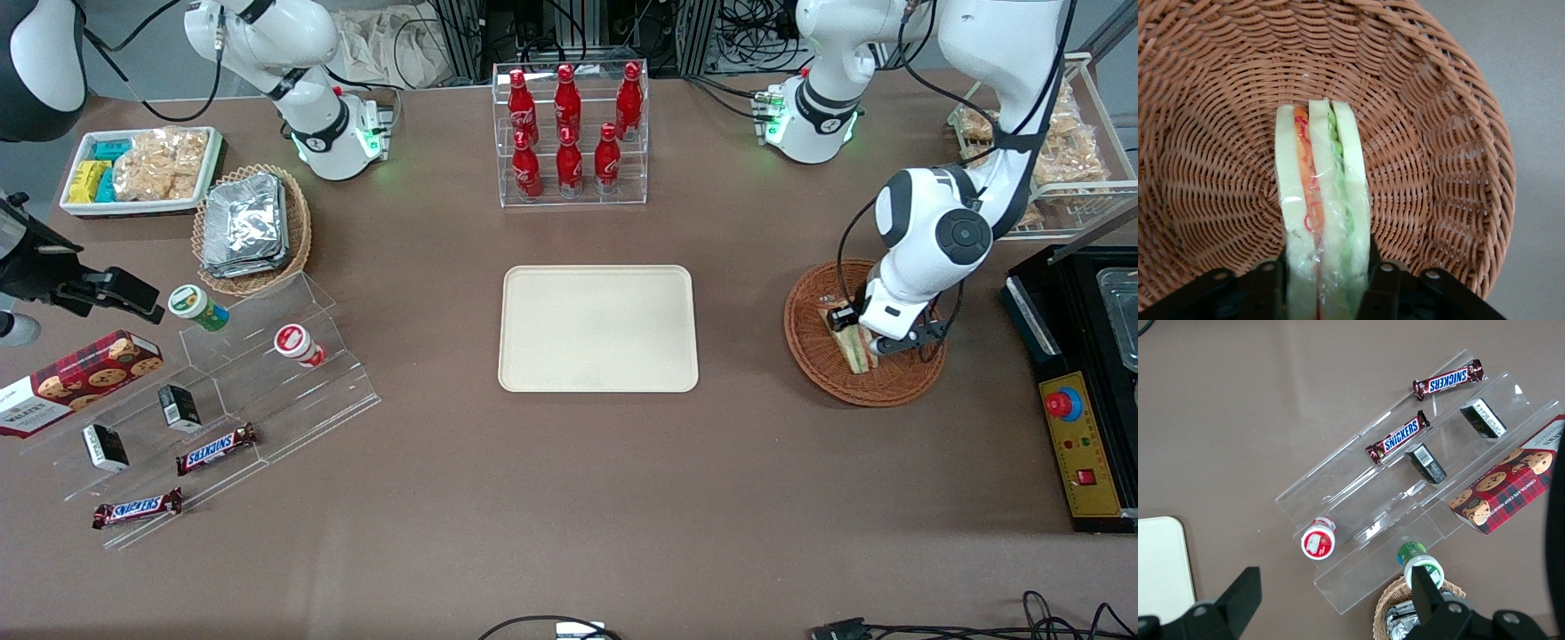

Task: Place sandwich from basket to tray
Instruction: 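Close the left gripper on the sandwich's edge, then lift the sandwich out of the basket and carry it toward the tray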

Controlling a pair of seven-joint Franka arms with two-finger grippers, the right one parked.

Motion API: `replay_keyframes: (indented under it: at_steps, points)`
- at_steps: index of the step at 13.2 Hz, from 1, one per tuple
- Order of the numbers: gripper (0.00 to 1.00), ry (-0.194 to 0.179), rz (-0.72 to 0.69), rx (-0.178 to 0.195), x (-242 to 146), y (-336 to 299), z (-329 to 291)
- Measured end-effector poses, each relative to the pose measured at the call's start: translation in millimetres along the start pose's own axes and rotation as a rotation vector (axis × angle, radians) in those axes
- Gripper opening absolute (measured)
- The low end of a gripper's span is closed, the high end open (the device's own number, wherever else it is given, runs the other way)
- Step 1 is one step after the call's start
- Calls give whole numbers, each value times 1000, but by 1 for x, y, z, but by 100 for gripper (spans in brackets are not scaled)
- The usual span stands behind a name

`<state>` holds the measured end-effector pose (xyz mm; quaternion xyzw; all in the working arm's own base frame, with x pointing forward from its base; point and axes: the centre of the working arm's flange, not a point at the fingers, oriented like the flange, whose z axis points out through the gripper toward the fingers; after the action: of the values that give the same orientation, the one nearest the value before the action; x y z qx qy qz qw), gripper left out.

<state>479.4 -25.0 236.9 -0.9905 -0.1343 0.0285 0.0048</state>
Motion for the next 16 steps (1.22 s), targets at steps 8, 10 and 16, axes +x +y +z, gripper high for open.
replay_keyframes:
  at_steps: [8, 10, 16]
  points:
    - [26, -102, 5, 41, 0, 3, -206]
    - [19, -93, 42, 39, 1, 10, -287]
    - [16, -54, 289, 48, -25, 113, -336]
